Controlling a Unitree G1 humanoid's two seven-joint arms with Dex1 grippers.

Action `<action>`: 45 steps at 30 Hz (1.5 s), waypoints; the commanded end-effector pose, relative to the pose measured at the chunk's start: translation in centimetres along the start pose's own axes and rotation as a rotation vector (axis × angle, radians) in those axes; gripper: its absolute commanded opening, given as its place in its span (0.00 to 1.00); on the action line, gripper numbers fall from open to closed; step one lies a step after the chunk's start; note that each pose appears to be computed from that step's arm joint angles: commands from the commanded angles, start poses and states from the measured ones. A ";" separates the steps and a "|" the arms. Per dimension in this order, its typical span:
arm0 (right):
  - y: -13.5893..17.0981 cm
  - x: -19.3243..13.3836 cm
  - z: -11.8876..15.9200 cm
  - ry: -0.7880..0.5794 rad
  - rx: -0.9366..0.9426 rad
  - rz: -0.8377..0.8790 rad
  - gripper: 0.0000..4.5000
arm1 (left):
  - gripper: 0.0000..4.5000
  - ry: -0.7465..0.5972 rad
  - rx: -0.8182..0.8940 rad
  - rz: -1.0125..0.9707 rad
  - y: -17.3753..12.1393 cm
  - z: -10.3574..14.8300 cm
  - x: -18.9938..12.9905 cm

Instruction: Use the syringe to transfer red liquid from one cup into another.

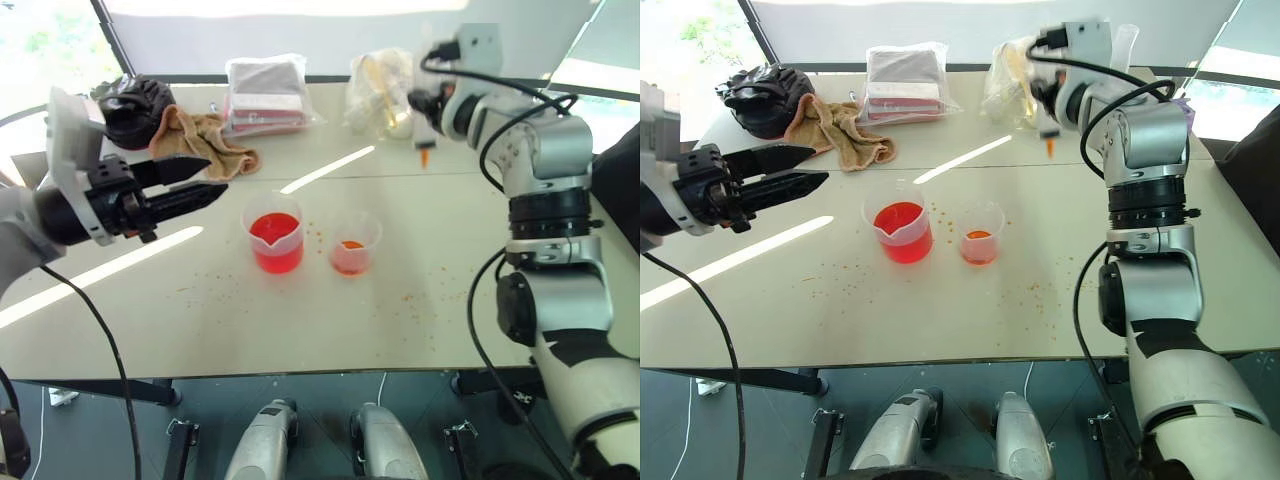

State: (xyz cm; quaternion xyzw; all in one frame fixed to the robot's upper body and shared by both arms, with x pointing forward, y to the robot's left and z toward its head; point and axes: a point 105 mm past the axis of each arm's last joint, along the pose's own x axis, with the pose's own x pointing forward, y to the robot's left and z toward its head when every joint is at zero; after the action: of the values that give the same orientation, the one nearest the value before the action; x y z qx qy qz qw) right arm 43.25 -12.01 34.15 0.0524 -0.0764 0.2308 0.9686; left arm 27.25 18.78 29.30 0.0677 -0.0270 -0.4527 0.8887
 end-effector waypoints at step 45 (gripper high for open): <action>18.0 -2.6 -13.0 -0.199 -0.071 0.680 0.31 | 0.55 -0.032 0.068 -0.094 -0.2 0.9 5.0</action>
State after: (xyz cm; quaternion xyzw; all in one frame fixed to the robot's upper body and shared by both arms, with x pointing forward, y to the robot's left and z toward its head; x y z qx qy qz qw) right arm 35.58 3.40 20.73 0.0180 -0.1616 0.5109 0.8441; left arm 30.35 15.01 28.84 0.0768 -0.0238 -0.4873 0.8695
